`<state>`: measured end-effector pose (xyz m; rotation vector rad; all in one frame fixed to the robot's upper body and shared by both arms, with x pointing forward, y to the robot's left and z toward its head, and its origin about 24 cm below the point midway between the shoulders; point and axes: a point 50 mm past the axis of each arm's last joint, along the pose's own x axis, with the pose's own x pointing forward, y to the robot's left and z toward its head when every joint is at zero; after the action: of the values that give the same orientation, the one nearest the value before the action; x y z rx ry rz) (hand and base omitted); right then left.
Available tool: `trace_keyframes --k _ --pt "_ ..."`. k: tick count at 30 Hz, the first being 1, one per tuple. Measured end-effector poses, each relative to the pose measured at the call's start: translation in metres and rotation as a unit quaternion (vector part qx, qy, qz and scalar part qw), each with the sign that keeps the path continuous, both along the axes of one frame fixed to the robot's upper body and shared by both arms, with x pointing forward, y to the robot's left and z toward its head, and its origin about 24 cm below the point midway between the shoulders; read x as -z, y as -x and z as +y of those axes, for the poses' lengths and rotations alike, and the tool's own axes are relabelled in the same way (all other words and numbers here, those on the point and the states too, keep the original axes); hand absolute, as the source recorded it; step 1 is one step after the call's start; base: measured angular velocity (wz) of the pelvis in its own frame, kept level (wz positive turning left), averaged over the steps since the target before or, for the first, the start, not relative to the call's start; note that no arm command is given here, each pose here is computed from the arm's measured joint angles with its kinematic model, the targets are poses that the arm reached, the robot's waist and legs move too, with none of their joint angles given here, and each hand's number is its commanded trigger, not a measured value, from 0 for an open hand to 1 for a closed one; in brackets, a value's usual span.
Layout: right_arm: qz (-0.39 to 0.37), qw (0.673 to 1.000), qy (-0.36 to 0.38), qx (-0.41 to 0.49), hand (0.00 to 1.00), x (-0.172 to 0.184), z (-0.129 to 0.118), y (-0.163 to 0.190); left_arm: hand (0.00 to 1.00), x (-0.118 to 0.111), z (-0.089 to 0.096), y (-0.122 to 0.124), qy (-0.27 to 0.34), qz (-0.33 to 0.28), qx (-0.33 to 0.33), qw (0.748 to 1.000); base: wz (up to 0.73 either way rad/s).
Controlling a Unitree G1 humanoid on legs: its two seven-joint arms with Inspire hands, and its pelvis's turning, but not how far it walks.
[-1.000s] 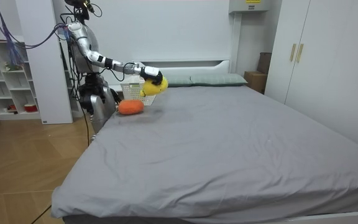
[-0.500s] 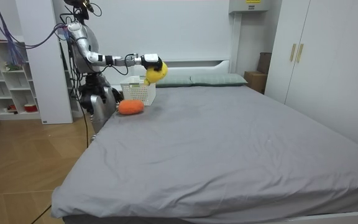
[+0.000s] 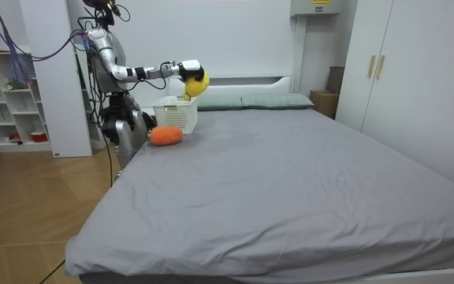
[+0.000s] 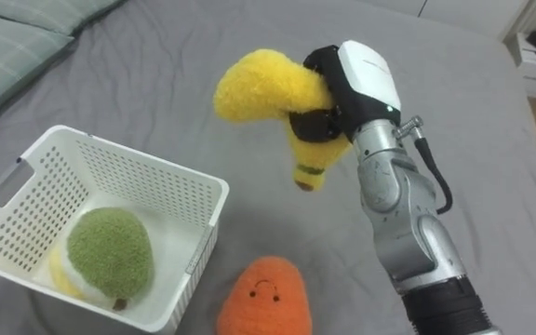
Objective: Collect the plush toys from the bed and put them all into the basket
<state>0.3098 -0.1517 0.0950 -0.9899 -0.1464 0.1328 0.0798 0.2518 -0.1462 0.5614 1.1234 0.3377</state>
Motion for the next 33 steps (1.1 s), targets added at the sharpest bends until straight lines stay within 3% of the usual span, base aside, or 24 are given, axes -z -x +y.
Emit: trace_keyframes --k 26,27,28,29,30,31,32,33 --pt "0.057 0.988 0.010 -0.144 1.00 0.006 0.074 0.011 0.00 -0.003 -0.001 -0.014 -0.016 -0.003 0.029 0.999 0.04" --pt "0.063 0.987 0.011 -0.146 0.88 0.007 0.076 0.011 0.00 -0.002 -0.001 -0.013 -0.016 0.000 0.028 0.999 0.16" --pt "0.065 0.987 0.010 -0.145 0.82 0.008 0.077 0.012 0.00 -0.002 -0.001 -0.013 -0.014 0.002 0.029 0.999 0.14" --pt "0.066 0.987 0.007 -0.145 0.62 0.008 0.078 0.012 0.00 -0.002 -0.002 -0.012 -0.011 0.004 0.029 1.000 0.05" --pt "0.067 0.987 0.003 -0.146 0.32 0.008 0.080 0.012 0.00 -0.001 -0.002 -0.012 -0.010 0.007 0.029 1.000 0.00" --pt "0.068 0.987 0.000 -0.148 0.22 0.008 0.082 0.012 0.00 -0.001 -0.002 -0.013 -0.009 0.008 0.029 0.999 0.00" --pt "0.069 0.987 -0.001 -0.148 0.00 0.008 0.083 0.013 0.00 -0.001 -0.002 -0.013 -0.009 0.009 0.029 0.999 0.00" --pt "0.069 0.987 -0.005 -0.148 0.00 0.008 0.084 0.013 0.00 -0.001 -0.002 -0.014 -0.008 0.009 0.030 0.999 0.00"
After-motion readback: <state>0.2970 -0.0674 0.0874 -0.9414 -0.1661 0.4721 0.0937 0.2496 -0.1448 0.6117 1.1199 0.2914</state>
